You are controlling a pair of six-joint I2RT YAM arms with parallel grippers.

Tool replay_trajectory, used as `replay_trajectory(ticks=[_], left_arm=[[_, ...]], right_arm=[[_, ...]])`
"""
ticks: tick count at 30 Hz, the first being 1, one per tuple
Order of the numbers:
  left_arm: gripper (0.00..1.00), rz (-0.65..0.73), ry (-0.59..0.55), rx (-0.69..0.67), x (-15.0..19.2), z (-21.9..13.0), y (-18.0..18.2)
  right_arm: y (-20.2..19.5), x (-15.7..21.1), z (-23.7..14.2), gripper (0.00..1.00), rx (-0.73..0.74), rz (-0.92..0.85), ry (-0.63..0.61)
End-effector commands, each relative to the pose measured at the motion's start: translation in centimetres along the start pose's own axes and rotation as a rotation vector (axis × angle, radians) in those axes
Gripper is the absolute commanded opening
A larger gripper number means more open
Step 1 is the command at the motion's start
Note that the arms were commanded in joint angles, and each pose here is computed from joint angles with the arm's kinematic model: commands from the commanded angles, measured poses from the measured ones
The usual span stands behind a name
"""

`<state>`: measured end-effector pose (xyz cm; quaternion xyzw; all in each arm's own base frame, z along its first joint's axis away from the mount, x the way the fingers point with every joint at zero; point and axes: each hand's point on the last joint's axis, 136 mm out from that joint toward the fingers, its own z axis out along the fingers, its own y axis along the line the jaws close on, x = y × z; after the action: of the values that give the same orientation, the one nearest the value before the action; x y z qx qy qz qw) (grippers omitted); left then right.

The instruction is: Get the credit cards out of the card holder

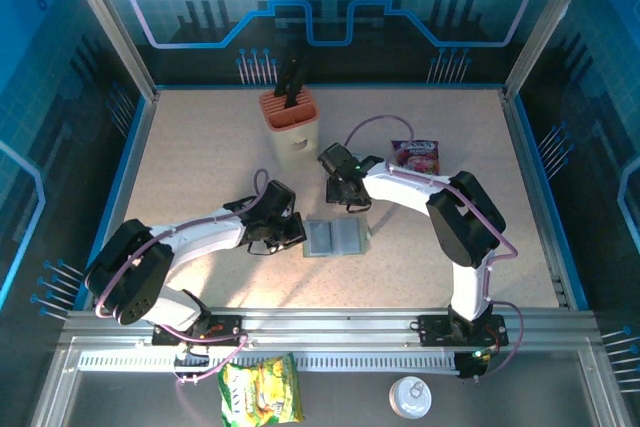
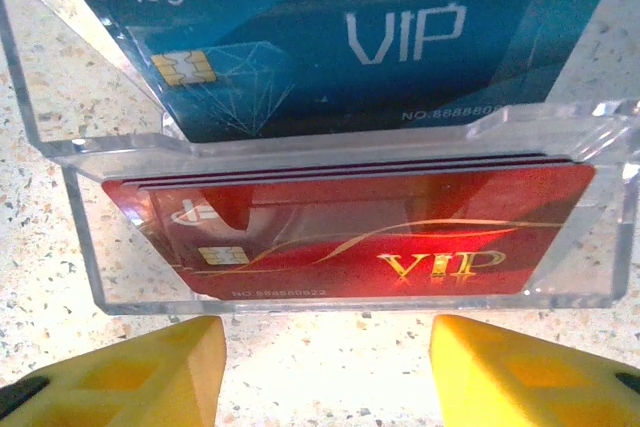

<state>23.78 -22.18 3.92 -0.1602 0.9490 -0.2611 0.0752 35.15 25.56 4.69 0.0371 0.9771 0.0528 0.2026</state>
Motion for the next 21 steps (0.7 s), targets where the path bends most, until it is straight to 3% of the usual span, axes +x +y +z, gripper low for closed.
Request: replay_trajectory(ticks=[1, 12, 21], left_arm=[[0.01, -0.018, 0.031, 0.005, 0.4, 0.5, 0.2], [0.0, -0.005, 0.034, -0.005, 0.4, 1.0, 0.4], [0.0, -0.013, 0.051, -0.031, 0.7, 2.0, 0.9]], right_arm=[[0.8, -0.5, -1.9, 0.55, -0.082, 0.015, -0.017], [3.2, 3.5, -5.7, 0.49, -0.364, -0.115, 0.102], [5.5, 6.6, -6.3, 0.48, -0.597, -0.078, 0.226]])
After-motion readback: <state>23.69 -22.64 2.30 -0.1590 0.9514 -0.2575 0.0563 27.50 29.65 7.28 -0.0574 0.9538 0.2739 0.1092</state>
